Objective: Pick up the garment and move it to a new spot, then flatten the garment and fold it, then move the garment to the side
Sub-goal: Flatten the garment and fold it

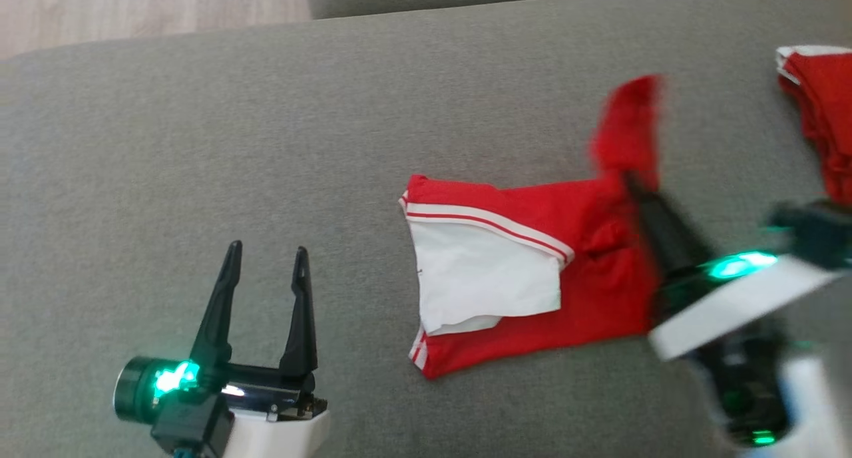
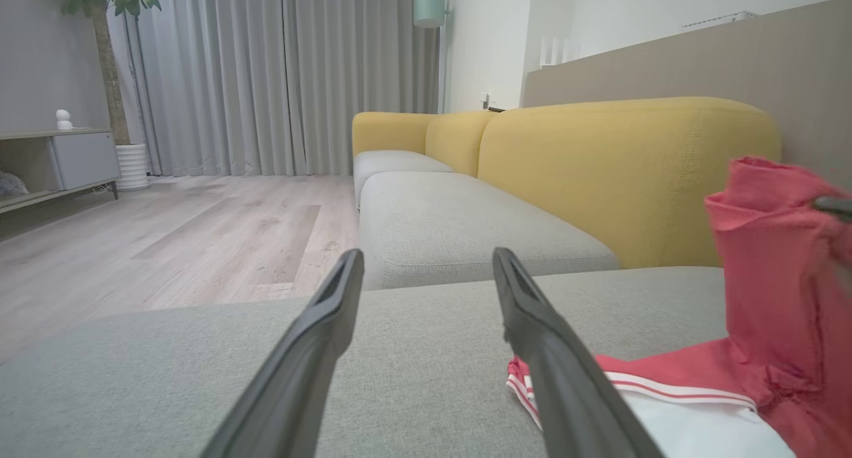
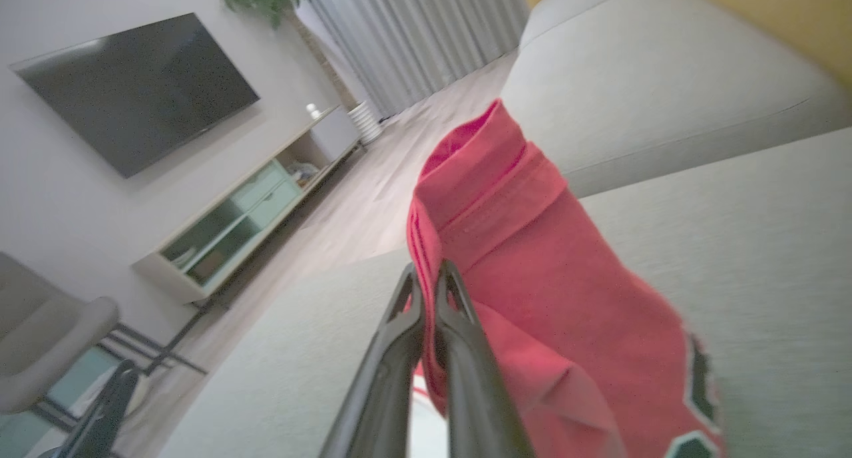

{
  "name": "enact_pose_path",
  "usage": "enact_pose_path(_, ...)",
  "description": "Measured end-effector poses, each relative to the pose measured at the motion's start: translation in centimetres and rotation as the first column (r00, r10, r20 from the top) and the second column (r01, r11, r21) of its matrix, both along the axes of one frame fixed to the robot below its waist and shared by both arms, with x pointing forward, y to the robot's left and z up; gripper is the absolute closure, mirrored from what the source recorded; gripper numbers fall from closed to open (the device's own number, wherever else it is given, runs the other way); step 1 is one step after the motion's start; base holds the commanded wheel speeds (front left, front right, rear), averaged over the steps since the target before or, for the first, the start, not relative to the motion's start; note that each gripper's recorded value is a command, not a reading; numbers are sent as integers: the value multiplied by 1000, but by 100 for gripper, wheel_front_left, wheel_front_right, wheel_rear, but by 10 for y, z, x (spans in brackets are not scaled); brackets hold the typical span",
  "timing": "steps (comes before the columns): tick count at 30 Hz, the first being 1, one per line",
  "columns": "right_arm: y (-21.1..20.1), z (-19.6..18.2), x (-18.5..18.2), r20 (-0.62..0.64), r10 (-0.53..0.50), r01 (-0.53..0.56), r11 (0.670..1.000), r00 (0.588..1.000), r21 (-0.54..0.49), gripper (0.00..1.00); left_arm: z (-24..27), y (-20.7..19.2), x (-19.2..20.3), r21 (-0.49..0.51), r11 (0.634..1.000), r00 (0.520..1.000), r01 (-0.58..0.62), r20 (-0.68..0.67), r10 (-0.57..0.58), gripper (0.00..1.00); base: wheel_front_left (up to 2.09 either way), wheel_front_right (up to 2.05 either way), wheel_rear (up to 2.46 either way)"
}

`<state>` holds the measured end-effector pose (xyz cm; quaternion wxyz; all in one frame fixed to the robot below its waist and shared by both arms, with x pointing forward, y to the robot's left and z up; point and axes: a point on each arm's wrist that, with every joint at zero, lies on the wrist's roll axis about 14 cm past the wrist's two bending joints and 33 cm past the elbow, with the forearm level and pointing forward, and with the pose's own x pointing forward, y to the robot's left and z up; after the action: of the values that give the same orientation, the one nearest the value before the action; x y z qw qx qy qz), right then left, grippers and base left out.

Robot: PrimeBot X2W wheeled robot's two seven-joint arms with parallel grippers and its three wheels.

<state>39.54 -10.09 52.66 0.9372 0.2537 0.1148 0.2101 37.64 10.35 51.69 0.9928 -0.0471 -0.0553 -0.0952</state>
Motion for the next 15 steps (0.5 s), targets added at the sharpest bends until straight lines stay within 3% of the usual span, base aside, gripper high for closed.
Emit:
enact_pose_path(3,45,-12,-5,-37,107,-106,994,994,14,100,0,5,-3,0,1000,1000,-16,-2,16,0,0,0,0)
enact_pose_path(11,107,-69,-29,-198,270,-271,962,942,21,100,-3,24,-8,4,997,996,-82,-15,82,0,0,0,0)
enact_pose_path(12,112,-76,-33,-218,284,-286,958,934,23,80,-3,27,-9,5,996,996,-87,-18,87,0,0,0,0)
enact_pose_path(13,117,-82,-37,-235,295,-297,954,926,27,0,-4,30,-9,7,995,995,-97,-21,97,0,0,0,0)
enact_pose_path(15,124,-89,-41,-248,309,-308,950,918,41,0,-5,34,-10,10,994,993,-111,-25,111,0,0,0,0)
